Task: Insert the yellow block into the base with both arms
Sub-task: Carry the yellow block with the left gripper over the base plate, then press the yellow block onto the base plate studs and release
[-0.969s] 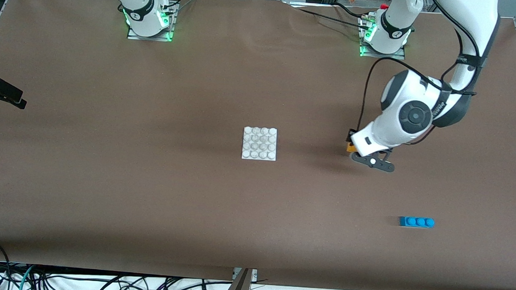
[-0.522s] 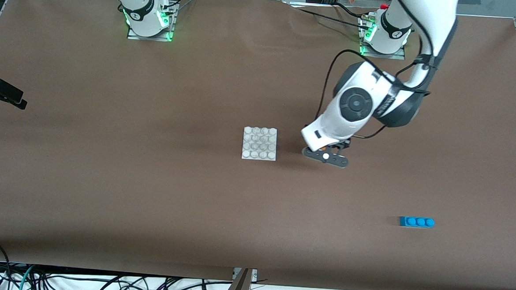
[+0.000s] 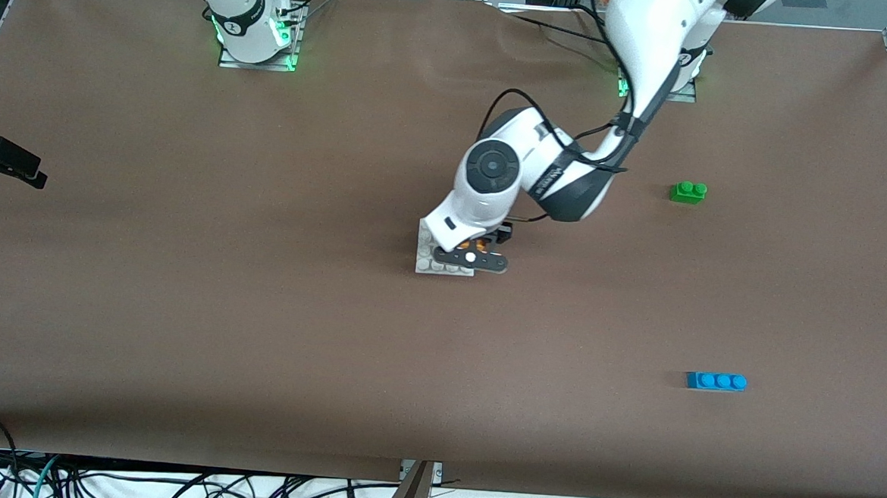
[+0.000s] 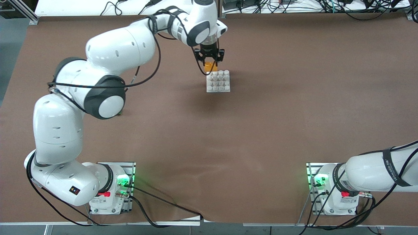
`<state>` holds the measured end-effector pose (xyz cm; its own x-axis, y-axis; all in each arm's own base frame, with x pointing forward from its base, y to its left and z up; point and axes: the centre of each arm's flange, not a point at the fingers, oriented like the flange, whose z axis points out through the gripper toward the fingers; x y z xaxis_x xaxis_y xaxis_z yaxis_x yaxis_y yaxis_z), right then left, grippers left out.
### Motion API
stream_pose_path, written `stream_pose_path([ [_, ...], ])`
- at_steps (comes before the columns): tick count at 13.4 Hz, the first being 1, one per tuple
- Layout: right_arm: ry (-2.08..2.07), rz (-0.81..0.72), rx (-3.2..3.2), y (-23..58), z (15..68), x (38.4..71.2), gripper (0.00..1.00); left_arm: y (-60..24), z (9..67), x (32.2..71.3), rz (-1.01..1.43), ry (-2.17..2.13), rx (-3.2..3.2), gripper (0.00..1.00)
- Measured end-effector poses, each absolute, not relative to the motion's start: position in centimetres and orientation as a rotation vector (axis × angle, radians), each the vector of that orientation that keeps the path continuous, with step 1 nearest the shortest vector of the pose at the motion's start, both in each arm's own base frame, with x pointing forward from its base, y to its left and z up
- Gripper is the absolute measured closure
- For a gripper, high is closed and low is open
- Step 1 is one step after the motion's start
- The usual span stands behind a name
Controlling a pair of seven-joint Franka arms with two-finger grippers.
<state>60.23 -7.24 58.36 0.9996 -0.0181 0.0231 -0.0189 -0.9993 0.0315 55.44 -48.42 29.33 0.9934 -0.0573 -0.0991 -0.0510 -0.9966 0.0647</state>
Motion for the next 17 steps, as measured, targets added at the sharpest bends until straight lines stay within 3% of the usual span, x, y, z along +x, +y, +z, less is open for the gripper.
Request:
stream_pose_path([
  [5, -0.029, 0.035, 3.109, -7.3, 58.3, 60.2, 0.0, -50.5, 24.1, 53.8, -0.228, -0.092, 3.104, 0.38],
  [17, -0.031, 0.034, 3.109, -7.3, 58.3, 60.2, 0.0, -51.7, 21.9, 52.9, -0.216, -0.069, 3.109, 0.38],
])
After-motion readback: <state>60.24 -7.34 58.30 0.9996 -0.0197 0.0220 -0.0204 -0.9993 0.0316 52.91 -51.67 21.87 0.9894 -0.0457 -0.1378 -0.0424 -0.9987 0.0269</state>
